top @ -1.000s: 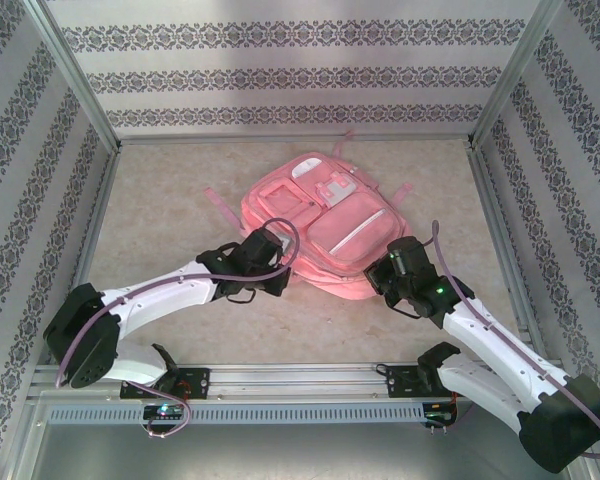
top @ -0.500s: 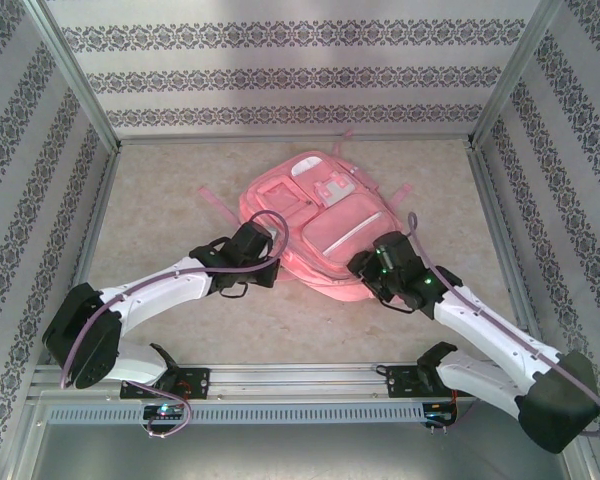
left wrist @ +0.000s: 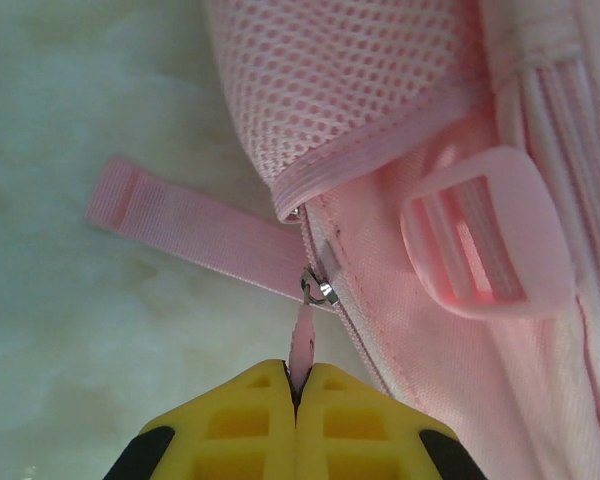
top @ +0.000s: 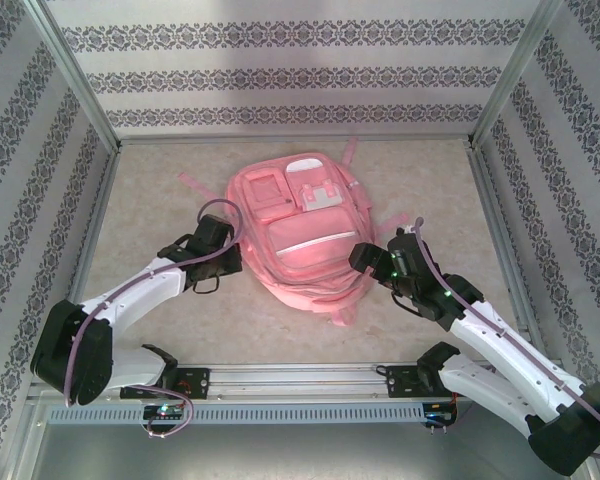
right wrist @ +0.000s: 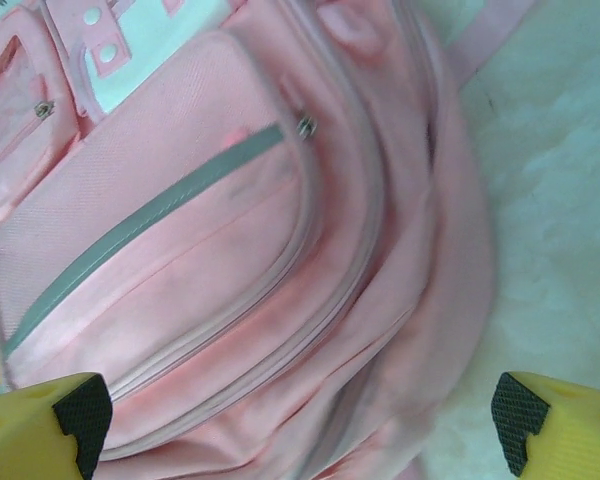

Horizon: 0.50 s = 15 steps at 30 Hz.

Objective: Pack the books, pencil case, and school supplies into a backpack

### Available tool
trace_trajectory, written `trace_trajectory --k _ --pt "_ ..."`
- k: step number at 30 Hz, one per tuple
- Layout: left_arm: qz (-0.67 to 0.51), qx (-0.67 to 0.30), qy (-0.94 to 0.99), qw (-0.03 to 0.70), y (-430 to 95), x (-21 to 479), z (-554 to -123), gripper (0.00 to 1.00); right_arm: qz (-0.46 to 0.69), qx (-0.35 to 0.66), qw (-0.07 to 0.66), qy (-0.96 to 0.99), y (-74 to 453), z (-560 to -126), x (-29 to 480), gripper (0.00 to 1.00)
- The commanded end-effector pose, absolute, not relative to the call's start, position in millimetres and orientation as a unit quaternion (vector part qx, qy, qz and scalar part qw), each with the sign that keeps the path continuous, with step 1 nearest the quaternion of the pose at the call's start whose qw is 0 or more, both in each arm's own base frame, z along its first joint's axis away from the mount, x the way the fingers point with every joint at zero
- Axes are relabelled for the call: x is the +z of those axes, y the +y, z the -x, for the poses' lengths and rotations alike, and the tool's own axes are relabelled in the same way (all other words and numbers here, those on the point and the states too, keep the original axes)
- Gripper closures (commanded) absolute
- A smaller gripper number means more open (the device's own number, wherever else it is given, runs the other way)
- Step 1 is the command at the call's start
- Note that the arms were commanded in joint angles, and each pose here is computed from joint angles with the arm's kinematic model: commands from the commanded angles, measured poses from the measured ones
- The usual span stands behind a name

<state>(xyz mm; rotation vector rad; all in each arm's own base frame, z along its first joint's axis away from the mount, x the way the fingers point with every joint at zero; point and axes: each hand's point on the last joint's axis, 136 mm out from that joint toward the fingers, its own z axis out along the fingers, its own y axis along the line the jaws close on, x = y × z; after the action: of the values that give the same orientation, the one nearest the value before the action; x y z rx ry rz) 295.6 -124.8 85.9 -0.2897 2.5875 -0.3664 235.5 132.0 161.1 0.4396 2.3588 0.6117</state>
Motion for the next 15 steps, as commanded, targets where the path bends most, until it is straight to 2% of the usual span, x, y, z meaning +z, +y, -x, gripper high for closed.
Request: trace_trajectory --k 1,7,11,15 --pt "0.183 -0.078 0.949 0.246 -84.0 77.6 -296.4 1.0 -0.14 0.207 0.353 0.902 125.3 -241.3 171.9 0.02" --pt "0.262 -0.097 0.928 0.245 -55.9 68.7 -323.9 1.0 -0.118 0.213 0.355 0.902 131.5 -244.3 164.8 0.02" --pt "0.264 -0.081 0.927 0.255 -47.4 71.2 -344.7 0.97 -0.107 0.239 0.37 0.892 137.6 -244.8 168.2 0.02" --pt "0.29 -0.085 0.92 0.249 -36.4 61.8 -356.0 0.97 -0.103 0.236 0.376 0.89 135.8 -244.4 169.9 0.02"
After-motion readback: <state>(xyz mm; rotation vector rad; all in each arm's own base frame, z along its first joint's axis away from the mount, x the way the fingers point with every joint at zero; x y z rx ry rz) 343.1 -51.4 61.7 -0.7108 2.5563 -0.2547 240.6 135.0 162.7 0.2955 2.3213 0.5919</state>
